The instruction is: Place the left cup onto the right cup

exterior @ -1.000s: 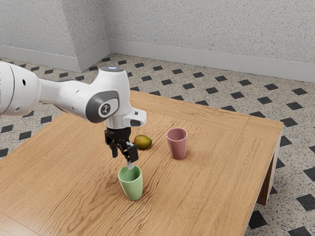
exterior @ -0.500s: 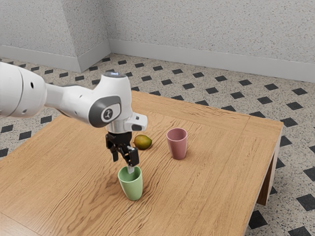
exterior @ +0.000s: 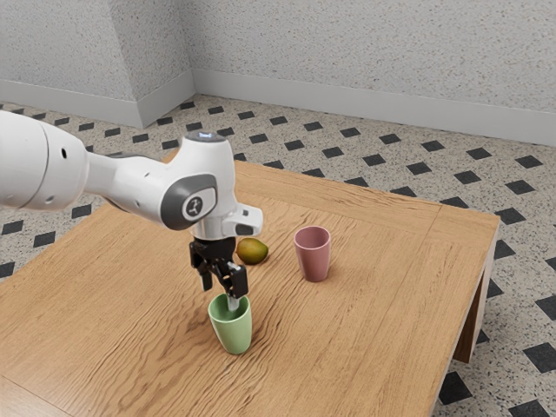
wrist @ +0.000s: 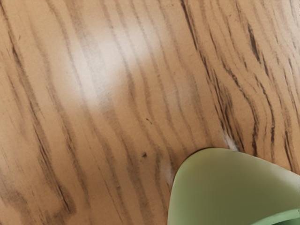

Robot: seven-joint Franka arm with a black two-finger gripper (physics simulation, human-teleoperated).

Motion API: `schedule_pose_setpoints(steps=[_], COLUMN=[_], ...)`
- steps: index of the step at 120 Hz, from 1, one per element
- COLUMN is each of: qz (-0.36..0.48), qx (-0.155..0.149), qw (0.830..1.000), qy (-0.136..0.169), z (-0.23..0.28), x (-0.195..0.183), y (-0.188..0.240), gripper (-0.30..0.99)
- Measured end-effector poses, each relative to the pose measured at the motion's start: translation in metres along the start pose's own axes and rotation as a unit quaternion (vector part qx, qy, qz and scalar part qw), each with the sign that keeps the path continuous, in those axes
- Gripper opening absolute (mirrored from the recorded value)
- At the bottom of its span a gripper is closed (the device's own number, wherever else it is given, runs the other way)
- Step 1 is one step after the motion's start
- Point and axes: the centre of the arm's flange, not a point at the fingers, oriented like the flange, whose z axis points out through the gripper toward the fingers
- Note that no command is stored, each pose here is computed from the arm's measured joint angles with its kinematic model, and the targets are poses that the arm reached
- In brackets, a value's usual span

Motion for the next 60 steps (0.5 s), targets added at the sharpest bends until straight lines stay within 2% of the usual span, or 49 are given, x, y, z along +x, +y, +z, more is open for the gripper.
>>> schedule_pose_setpoints(steps=[60], qz=[0.0], qx=[0.0], qw=[1.0], qy=[0.007], z=[-0.0069], x=[-0.0032], y=[0.0013], gripper=[0.57])
